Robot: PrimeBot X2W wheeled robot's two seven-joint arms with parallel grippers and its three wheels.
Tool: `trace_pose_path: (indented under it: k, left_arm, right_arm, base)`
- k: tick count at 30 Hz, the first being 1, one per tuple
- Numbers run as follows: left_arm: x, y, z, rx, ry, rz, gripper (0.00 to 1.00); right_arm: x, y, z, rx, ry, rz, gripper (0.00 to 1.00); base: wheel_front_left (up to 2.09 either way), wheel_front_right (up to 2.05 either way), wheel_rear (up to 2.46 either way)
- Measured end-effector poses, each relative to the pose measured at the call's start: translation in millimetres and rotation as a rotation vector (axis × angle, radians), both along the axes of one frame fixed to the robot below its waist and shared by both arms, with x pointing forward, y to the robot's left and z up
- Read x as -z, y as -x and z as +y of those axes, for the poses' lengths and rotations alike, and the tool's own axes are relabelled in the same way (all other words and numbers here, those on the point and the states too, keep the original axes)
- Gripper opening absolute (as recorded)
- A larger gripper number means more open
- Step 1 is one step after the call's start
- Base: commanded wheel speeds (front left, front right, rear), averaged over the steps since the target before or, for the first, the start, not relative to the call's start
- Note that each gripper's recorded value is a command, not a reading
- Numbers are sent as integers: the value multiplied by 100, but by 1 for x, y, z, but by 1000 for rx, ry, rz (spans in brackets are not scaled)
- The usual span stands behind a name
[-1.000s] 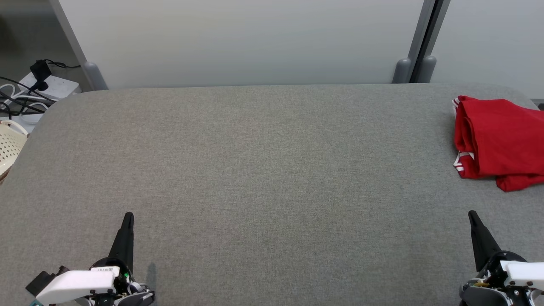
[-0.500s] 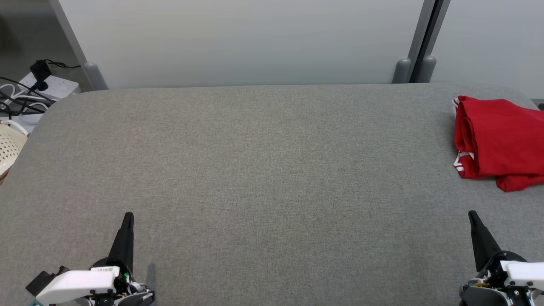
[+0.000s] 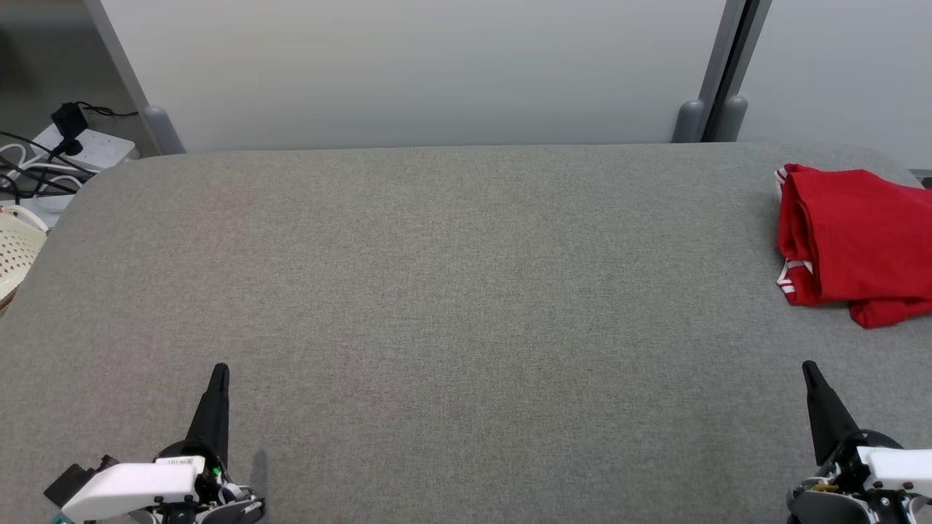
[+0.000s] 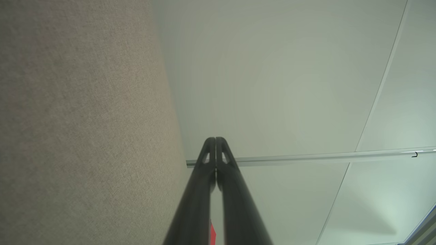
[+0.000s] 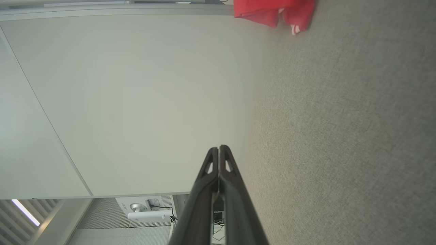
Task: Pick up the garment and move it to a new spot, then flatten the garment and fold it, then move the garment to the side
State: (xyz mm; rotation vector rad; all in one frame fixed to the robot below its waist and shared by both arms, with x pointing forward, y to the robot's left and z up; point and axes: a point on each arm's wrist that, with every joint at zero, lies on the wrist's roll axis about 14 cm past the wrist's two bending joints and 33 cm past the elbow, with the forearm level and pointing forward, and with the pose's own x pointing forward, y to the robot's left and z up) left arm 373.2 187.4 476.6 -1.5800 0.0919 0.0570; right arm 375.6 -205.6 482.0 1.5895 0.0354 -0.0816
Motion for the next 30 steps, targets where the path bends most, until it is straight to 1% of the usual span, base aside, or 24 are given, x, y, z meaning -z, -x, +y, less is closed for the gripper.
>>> trace_pose_path:
  k: [30]
  left_arm:
    - [0,0,0,0,0,0,0]
  right_arm:
    - [0,0,0,1,-1,0,0]
  base:
    - [0,0,0]
